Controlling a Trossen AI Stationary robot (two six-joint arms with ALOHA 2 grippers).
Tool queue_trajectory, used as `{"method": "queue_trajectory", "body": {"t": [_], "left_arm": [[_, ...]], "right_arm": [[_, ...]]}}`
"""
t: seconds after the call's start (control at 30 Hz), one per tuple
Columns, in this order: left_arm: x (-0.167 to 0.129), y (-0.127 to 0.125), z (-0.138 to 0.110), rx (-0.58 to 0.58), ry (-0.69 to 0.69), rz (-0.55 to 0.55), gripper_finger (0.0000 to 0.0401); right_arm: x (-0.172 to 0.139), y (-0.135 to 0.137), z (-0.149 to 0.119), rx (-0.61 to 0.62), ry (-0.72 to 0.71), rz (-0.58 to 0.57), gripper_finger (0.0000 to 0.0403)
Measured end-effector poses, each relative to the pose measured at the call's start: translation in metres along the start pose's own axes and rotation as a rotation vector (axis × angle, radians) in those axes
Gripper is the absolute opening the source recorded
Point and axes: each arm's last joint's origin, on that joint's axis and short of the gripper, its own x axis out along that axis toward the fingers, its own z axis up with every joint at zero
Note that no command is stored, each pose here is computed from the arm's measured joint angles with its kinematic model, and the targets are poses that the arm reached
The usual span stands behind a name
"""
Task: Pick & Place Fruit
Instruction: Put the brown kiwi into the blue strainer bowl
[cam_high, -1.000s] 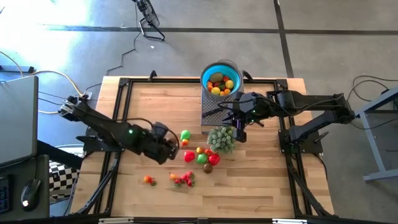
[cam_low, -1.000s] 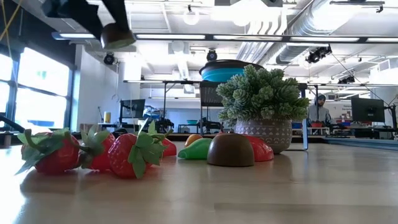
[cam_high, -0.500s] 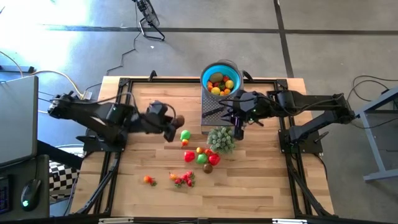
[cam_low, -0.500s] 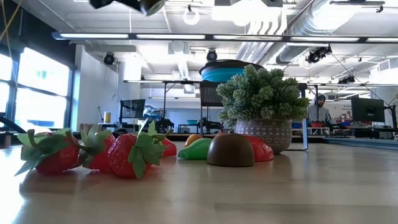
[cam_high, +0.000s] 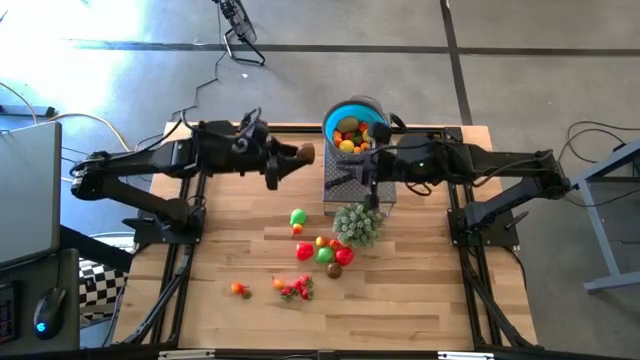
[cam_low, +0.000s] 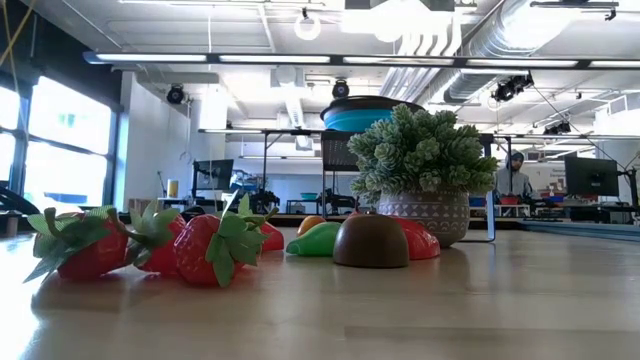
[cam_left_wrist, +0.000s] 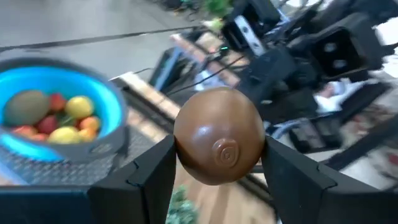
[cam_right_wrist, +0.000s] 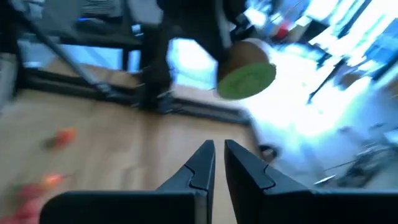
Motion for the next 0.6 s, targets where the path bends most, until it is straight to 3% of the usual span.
{"method": "queue_trajectory", "body": {"t": [0.2, 0.43, 0.6], "left_arm": [[0.0, 0.0, 0.014, -0.029, -0.031, -0.175, 0.021], [-0.001, -0.003, 0.019, -0.058, -0.027, -0.276, 0.021], [-0.003, -0.007, 0.021, -0.092, -0.011, -0.368, 0.021]], "right_arm": [[0.0, -0.007, 0.01, -0.131, -0.081, -0.117, 0.0028], [0.004, -0.006, 0.014, -0.22, -0.137, -0.093, 0.0028], [0.003, -0.004, 0.02, -0.282, -0.233, -0.008, 0.0028]]}}
